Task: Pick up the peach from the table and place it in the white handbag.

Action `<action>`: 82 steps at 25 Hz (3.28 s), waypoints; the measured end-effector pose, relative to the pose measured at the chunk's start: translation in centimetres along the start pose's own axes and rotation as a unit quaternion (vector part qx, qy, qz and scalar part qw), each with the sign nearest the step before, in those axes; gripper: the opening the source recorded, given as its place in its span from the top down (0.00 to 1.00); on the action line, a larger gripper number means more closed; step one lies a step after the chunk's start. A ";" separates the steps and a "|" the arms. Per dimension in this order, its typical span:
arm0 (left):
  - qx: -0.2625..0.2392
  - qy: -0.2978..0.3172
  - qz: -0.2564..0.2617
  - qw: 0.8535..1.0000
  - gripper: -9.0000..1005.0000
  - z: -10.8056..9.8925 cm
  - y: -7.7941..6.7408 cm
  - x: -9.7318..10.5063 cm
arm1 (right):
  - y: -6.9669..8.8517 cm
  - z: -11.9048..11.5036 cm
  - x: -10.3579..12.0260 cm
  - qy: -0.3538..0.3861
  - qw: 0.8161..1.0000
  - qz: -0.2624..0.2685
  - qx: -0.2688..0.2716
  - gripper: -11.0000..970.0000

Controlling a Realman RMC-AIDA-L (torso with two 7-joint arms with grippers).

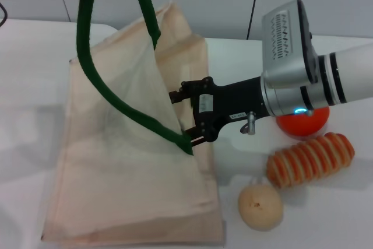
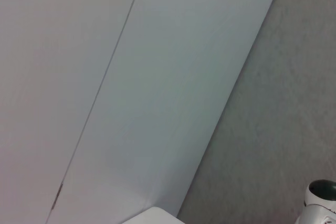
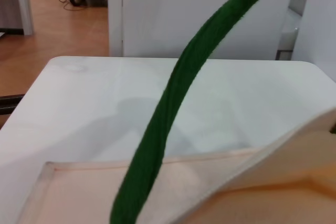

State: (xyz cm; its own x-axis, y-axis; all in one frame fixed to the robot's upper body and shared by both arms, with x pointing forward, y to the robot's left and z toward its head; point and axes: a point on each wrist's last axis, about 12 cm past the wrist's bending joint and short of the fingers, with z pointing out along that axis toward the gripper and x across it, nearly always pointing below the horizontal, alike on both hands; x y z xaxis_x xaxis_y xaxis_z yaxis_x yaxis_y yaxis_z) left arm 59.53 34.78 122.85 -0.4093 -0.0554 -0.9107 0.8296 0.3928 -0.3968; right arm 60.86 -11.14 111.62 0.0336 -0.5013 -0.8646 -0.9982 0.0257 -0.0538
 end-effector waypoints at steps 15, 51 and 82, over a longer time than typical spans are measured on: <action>-0.004 0.000 -0.003 1.000 0.85 -0.4 0.0 0.3 | -1.6 -3.1 3.4 -0.032 0.986 0.078 0.141 0.08; -0.057 -0.111 0.058 0.991 0.38 0.8 0.7 1.7 | -1.4 -11.7 10.1 -0.151 0.897 0.171 0.379 0.08; -0.335 -0.332 0.124 0.873 0.13 6.4 2.1 13.2 | 2.6 -13.1 14.1 -0.233 0.753 0.152 0.597 0.08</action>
State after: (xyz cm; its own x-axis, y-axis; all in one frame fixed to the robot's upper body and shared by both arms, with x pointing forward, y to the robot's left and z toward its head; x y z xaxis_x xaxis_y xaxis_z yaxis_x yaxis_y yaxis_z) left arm 58.29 28.95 109.26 0.2467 -0.3246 -0.9131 0.3614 0.9051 -0.2241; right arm 58.14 -29.41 105.85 0.1041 0.0345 -0.9940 -0.2178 0.9759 0.0110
